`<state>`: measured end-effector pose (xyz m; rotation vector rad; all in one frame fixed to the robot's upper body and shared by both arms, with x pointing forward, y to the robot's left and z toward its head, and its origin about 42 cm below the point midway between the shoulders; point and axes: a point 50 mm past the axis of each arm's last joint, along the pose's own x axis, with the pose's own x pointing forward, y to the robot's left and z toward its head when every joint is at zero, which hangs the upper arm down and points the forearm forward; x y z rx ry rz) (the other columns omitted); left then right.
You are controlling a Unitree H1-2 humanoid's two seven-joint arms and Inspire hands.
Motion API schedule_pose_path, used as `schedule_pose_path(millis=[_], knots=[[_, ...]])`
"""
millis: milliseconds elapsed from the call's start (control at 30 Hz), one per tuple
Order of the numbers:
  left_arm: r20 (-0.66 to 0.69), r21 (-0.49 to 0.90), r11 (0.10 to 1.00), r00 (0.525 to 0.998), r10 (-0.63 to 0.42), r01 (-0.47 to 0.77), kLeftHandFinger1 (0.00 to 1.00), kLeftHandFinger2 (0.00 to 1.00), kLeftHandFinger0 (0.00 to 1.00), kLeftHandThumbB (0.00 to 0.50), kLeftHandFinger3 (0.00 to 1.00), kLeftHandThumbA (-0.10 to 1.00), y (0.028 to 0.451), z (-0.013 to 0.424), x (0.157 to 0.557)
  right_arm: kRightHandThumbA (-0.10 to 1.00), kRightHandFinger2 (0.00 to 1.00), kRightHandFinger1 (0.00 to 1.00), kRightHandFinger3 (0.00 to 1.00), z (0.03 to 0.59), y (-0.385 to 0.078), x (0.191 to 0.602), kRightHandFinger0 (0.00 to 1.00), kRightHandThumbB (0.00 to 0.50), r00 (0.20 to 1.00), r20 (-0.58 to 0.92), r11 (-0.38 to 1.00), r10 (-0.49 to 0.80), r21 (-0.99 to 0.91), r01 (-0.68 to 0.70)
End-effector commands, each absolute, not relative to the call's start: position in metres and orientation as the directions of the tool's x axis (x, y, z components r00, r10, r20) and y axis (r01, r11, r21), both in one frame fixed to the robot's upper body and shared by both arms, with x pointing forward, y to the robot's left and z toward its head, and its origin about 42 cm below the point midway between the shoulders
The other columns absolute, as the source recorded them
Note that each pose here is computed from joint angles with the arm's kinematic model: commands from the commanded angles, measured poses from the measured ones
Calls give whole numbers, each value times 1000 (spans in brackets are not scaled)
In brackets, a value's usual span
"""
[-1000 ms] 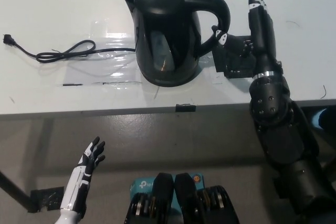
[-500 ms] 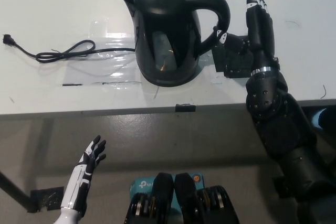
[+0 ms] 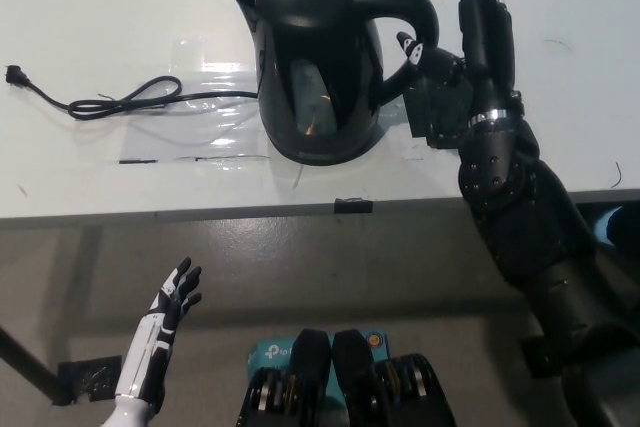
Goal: Use the right hand to grab the handle of the kettle from the base and place it on the right side
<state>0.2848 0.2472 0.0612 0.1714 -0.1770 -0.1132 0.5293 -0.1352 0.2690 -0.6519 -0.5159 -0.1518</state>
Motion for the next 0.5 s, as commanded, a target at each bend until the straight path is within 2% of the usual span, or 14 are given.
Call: schedule_pose_path(millis=[0,467], knots=[[226,200,975,964,-139,94,1000,1000,984,500,1000,1000,251,75,290,845,1000,1000,1000,309,-120,537,1000,306,787,615,799,52,-498,337],[227,180,979,964,-136,95,1000,1000,990,500,1000,1000,251,74,291,774,1000,1000,1000,307,-111,553,1000,279,814,572,687,97,-630,361]])
